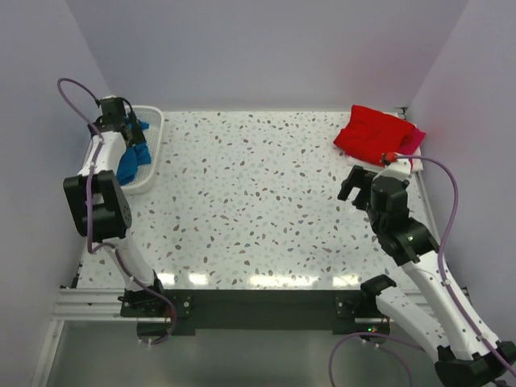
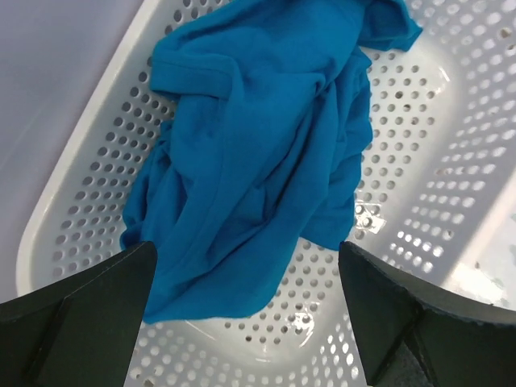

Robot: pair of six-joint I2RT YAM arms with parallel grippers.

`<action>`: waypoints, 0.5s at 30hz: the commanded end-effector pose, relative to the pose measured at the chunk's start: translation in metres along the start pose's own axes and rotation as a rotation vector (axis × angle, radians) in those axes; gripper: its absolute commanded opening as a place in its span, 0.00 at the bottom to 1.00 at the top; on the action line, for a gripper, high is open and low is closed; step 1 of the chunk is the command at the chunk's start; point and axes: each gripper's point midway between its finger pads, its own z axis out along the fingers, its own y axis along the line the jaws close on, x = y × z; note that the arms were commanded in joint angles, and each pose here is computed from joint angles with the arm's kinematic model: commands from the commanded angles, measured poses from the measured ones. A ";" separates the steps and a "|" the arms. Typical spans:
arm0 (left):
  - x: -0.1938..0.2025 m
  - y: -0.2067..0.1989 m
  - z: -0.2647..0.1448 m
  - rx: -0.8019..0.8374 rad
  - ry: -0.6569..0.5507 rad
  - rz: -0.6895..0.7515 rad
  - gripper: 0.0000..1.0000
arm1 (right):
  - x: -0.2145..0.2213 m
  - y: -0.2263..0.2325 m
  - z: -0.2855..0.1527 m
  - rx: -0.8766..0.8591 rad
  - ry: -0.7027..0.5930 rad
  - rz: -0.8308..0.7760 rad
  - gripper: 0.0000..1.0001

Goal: Fold and stack the t-shirts
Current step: Grab the tshirt from the pile

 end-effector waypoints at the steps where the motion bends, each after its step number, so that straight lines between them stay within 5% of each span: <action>1: -0.015 0.013 0.016 -0.062 -0.023 -0.007 1.00 | 0.000 0.000 0.000 0.007 0.000 0.025 0.99; 12: 0.052 0.015 0.071 -0.112 0.157 0.075 1.00 | 0.007 0.001 0.004 0.009 0.023 0.032 0.99; 15: 0.065 0.012 0.075 -0.095 0.188 0.086 0.78 | 0.005 0.001 0.005 0.014 0.024 0.022 0.99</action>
